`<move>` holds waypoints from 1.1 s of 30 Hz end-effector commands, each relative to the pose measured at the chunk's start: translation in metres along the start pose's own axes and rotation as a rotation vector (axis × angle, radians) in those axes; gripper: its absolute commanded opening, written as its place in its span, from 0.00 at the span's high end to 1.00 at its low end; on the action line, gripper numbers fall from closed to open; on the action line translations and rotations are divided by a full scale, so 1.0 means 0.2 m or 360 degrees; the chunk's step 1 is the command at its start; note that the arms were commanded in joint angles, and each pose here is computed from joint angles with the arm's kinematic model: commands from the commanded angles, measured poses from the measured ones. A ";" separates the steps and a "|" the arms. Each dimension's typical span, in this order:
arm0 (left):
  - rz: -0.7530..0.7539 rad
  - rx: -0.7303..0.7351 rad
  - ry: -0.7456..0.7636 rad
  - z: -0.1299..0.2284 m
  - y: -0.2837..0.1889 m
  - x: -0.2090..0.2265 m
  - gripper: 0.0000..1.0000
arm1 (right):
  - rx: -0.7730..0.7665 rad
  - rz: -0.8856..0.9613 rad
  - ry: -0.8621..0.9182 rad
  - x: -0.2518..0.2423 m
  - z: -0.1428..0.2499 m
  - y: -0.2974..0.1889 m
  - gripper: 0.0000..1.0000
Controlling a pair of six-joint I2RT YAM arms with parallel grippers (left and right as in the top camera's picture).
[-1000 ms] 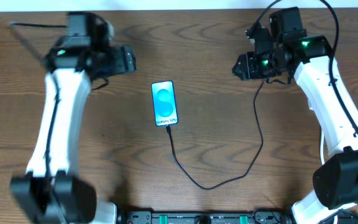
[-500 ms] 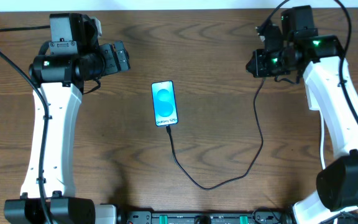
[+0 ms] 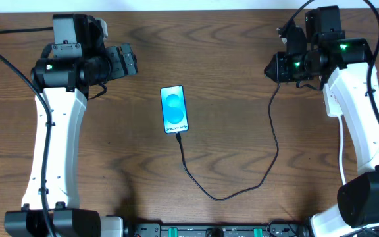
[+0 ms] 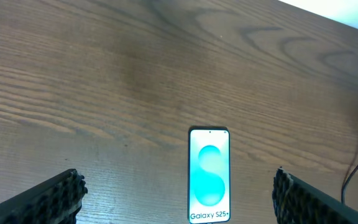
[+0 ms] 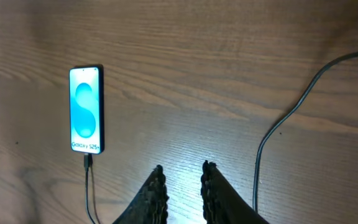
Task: Plug charger to phone and switch on socket
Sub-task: 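Move the right gripper toward the white power strip's switch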
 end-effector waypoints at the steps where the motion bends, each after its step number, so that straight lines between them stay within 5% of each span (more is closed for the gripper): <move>1: -0.0017 -0.0025 -0.0005 -0.01 -0.02 0.01 0.02 | -0.0038 0.0018 -0.0014 -0.01 -0.02 -0.04 0.79; 13: -0.0017 -0.0025 -0.0005 -0.01 -0.02 0.01 0.02 | -0.0077 0.0109 0.0308 -0.25 0.01 -0.13 0.82; 17: -0.0017 -0.0025 -0.0005 -0.01 -0.02 0.01 0.02 | -0.0160 0.0163 0.0418 -0.42 0.00 -0.20 0.99; 33: -0.0017 -0.0025 -0.0005 -0.01 -0.02 0.01 0.02 | -0.0402 0.0256 0.0823 -1.14 0.15 -0.34 0.99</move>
Point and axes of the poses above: each gripper's point midway between its finger pads, its own y axis out along the fingers, its own x axis along the line the jaws close on, z = x × y, the point moved 1 cm from there along -y, back along the fingers, and after that the axes turned 12 degrees about -y, right-handed, at the moved point
